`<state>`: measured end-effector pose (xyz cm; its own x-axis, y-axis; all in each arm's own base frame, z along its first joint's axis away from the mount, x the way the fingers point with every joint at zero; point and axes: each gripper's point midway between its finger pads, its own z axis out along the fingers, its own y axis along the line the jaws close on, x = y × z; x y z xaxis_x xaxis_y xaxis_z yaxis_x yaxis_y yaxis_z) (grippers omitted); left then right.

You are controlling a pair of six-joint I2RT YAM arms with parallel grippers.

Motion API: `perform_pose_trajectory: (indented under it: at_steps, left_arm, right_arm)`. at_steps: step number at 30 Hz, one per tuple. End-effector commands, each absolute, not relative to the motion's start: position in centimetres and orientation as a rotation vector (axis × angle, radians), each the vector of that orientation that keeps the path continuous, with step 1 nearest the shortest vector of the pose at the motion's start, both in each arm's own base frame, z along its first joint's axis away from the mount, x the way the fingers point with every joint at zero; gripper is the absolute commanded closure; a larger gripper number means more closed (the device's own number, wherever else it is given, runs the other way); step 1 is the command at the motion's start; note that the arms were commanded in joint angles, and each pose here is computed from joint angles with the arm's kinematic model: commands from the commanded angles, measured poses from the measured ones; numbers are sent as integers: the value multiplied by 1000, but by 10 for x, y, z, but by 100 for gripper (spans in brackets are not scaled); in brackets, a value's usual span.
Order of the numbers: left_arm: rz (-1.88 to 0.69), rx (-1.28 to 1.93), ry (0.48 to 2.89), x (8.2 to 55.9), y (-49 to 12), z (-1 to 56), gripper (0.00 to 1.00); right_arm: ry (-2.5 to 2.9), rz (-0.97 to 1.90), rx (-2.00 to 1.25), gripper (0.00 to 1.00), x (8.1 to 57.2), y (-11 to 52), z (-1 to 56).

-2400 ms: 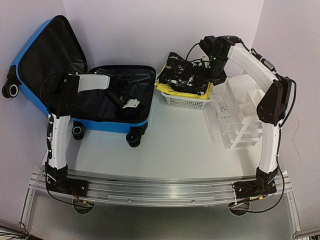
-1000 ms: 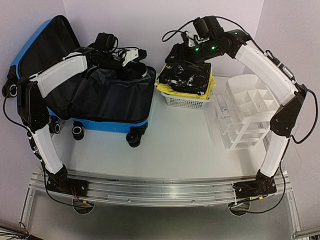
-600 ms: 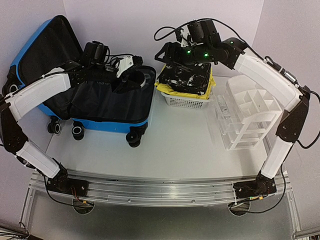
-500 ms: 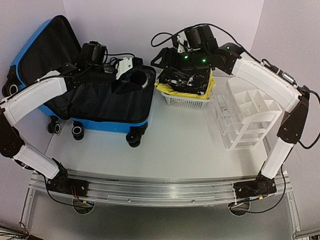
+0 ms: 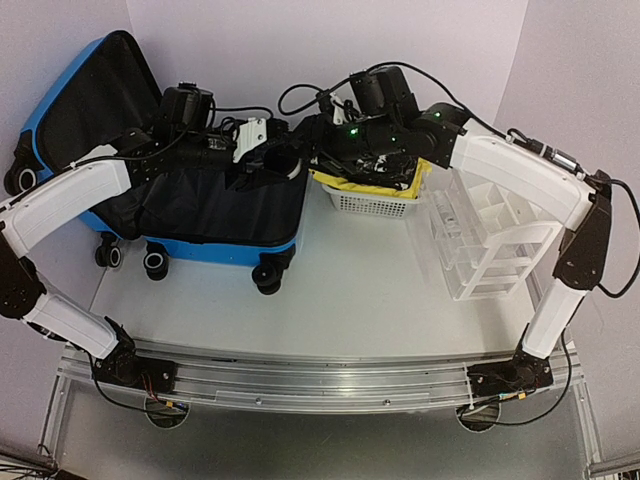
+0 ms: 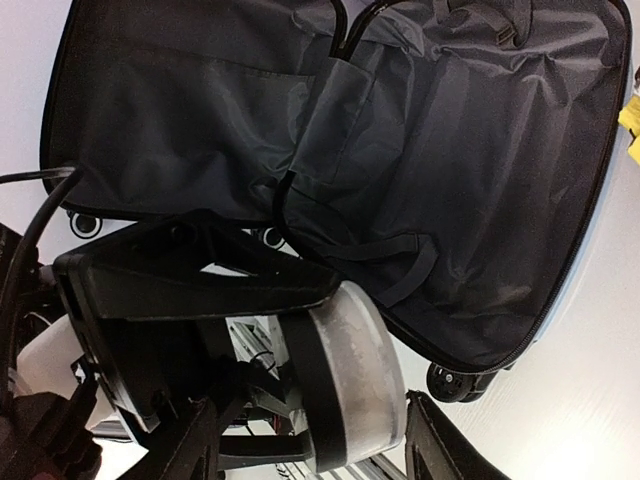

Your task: Open, take out, and arrange the luggage

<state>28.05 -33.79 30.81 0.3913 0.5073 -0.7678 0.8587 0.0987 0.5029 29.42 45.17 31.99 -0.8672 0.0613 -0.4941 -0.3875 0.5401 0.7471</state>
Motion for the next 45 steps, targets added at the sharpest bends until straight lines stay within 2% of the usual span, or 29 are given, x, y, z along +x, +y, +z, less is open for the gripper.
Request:
perform_pose_trajectory:
  at_steps: [1,7,9,11,12,15,16,18,21,26,30,35,45]
  left_arm:
    - [-394,1539,1144,269,-337,334,70]
    - [-392,1550,1120,266,-337,334,70]
    - [-392,1538,1118,267,-337,336,70]
    - [-389,1536,1119,268,-337,336,65]
    - [-390,1537,1121,268,-337,335,53]
    - [-386,1524,1142,268,-335,334,16]
    - [-382,1517,1150,269,-334,333,7]
    - [-371,1501,1166,272,-332,332,1]
    - [-356,1468,1189,275,-329,333,0]
    - [-339,1449,1212,275,-324,329,0]
    - [-339,1456,1226,272,-320,322,0]
    - [-340,1462,1230,270,-319,320,0]
    - [-341,1478,1234,266,-317,315,0]
  right_arm:
    - [2290,1327,-261,52,300,464,319]
    - [2310,1348,-279,70,303,475,311]
    - [2322,1355,-278,82,303,478,307]
    - [2324,1347,-270,93,303,476,307]
    - [2320,1336,-264,99,304,474,307]
    - [2295,1261,-218,100,306,453,312]
    - [2290,1228,-190,100,309,442,314]
    - [2299,1128,-112,100,316,411,312]
    - [2307,806,-9,100,323,340,313]
    - [2352,203,-24,100,312,234,318]
    - [2407,-88,-49,100,307,178,311]
    - [2455,-243,-101,100,310,154,297]
    - [2541,-442,-345,100,331,154,261]
